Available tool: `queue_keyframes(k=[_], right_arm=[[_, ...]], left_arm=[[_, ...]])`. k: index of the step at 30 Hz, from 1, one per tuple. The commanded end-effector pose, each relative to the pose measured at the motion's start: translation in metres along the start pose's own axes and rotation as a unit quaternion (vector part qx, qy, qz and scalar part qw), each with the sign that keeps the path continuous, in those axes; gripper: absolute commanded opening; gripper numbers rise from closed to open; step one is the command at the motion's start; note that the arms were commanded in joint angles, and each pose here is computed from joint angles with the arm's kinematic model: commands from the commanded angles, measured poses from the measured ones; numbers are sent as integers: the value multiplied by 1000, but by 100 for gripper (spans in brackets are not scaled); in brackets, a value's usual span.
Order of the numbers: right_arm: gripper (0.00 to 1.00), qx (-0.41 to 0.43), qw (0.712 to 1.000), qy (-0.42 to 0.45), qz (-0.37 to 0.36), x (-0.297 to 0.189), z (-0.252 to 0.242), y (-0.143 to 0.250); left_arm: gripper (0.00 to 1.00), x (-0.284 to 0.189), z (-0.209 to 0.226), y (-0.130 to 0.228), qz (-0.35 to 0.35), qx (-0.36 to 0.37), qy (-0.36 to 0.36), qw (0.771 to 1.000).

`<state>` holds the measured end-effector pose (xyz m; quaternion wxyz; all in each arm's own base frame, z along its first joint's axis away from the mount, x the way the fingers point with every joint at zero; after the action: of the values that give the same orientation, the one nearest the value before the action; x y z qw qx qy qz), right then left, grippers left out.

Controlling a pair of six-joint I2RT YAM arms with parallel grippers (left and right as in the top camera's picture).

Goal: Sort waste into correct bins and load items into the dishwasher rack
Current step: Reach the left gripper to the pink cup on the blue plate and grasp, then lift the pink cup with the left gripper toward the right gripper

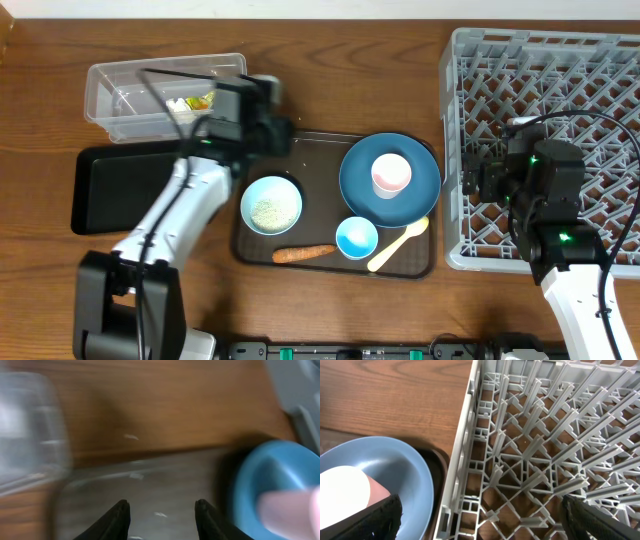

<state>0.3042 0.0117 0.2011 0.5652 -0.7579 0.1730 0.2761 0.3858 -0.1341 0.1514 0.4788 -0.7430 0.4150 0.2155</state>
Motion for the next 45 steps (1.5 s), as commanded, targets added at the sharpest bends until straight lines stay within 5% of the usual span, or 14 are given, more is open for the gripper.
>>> queue_keyframes(k=[1, 11, 34, 45], right_arm=[[99, 7, 1000, -2, -8, -2, 0, -7], [99, 14, 1000, -3, -7, -2, 0, -7], [99, 16, 1000, -3, -8, -2, 0, -7], [99, 16, 1000, -3, -7, -2, 0, -7]], left_arm=[[45, -2, -41, 11, 11, 38, 42, 998], [45, 8, -105, 55, 49, 102, 90, 990], [45, 63, -109, 106, 124, 61, 76, 988], [6, 69, -107, 110, 128, 61, 73, 987]])
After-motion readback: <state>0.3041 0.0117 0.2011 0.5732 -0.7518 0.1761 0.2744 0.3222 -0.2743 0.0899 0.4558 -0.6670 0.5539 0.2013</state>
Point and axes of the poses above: each gripper's point midway between its finger pads, its own x axis out along the fingers, its own z axis along the line the jaws close on, y = z × x, the point moved 4 cm from there along -x, back along the fingers, and after that the axes turned 15 degrees about -x, right-handed, at the moved point
